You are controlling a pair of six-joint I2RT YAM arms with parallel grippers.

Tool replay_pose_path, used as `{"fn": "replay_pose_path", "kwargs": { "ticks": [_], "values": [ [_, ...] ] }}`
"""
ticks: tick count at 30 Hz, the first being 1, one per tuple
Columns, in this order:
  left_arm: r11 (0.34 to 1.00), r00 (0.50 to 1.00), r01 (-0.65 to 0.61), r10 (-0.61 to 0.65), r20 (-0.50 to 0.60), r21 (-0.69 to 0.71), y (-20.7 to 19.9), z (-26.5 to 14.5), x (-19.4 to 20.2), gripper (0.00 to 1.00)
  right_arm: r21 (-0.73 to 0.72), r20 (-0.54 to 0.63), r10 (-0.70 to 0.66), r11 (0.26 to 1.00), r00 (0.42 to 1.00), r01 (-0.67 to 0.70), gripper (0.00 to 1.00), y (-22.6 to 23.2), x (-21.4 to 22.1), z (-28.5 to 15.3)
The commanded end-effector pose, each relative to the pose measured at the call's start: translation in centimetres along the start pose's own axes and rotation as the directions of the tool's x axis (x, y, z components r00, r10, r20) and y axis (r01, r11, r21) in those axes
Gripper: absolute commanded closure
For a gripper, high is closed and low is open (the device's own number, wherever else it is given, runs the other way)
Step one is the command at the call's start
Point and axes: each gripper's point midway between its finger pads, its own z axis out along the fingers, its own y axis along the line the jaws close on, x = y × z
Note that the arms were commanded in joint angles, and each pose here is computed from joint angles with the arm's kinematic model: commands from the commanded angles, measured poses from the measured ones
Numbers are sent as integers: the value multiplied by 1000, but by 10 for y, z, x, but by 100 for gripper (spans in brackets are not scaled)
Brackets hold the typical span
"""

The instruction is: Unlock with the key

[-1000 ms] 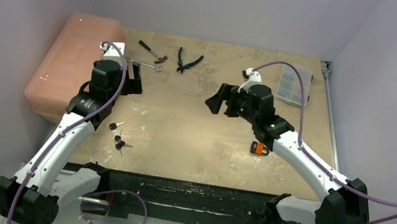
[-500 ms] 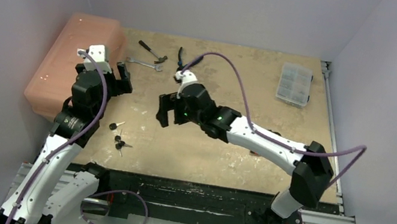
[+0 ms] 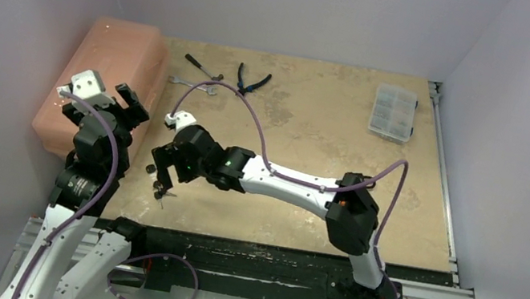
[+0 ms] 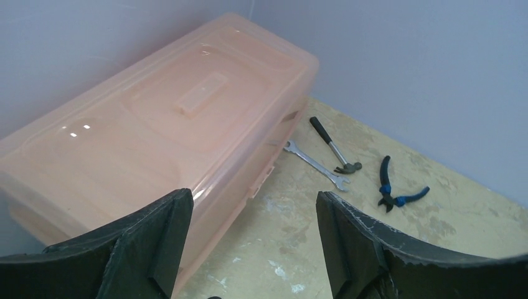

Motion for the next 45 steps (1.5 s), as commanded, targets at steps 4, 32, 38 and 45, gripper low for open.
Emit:
{"fn": "replay_pose_path", "kwargs": {
  "ticks": [4, 32, 38, 45],
  "values": [
    [985, 988, 105, -88, 127, -138, 32, -8, -15, 23, -29, 25, 4, 1000, 1000, -3, 11, 32, -20, 25],
    [986, 986, 105, -87, 144, -126, 33, -10, -14, 2, 79, -70, -86, 993, 994, 92, 32, 36, 42, 107],
    [988, 987, 99, -83, 138, -118, 31, -10, -13, 2, 85, -73, -97, 991, 993, 103, 35, 33, 49, 117],
    [990, 988, 96, -82, 131, -101, 28, -9, -12, 2, 117, -108, -109, 986, 988, 122, 39, 21, 71, 134]
  ]
}}
